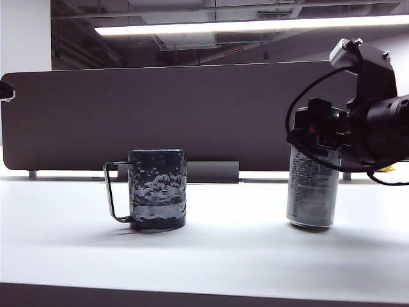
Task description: Pick up the metal can, pour some water into the cup, then place the can back on the table.
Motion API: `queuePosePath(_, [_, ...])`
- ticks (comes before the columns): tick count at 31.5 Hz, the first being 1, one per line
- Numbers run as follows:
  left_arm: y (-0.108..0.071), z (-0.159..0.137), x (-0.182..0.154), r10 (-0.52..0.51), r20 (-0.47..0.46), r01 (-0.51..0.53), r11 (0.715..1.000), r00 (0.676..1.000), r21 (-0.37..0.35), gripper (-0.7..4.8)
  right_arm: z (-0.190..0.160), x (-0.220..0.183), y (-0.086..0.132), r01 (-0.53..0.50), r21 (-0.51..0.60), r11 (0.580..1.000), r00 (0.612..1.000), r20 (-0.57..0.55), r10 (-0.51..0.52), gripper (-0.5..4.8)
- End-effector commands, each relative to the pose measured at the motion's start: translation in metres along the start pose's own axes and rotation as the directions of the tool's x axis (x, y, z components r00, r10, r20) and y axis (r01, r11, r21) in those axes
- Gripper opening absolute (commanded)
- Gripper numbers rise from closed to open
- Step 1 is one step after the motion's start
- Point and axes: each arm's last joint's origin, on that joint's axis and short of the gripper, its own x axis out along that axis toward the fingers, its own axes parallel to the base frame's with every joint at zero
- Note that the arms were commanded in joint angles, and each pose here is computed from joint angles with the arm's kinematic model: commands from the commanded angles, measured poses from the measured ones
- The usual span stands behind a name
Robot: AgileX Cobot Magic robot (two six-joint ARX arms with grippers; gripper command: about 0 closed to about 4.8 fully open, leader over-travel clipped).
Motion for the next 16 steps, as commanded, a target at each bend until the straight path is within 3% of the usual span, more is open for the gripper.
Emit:
queuePosePath(1, [-0.0002, 0.0014, 0.0, -0.004, 0.011, 0.004, 1.0, 1.0, 0.003, -0.05, -0.0035, 0.0016, -0.0002, -0.008, 0.015, 1.0, 1.0, 0.004, 0.008, 2.42])
queuePosePath(16, [-0.0002, 0.0014, 0.0, -0.004, 0.011, 0.004, 1.0, 1.0, 0.003, -0.05, -0.0036, 0.002, 0.0001, -0.012, -0.095, 0.995, 1.0, 0.004, 0.013, 2.55])
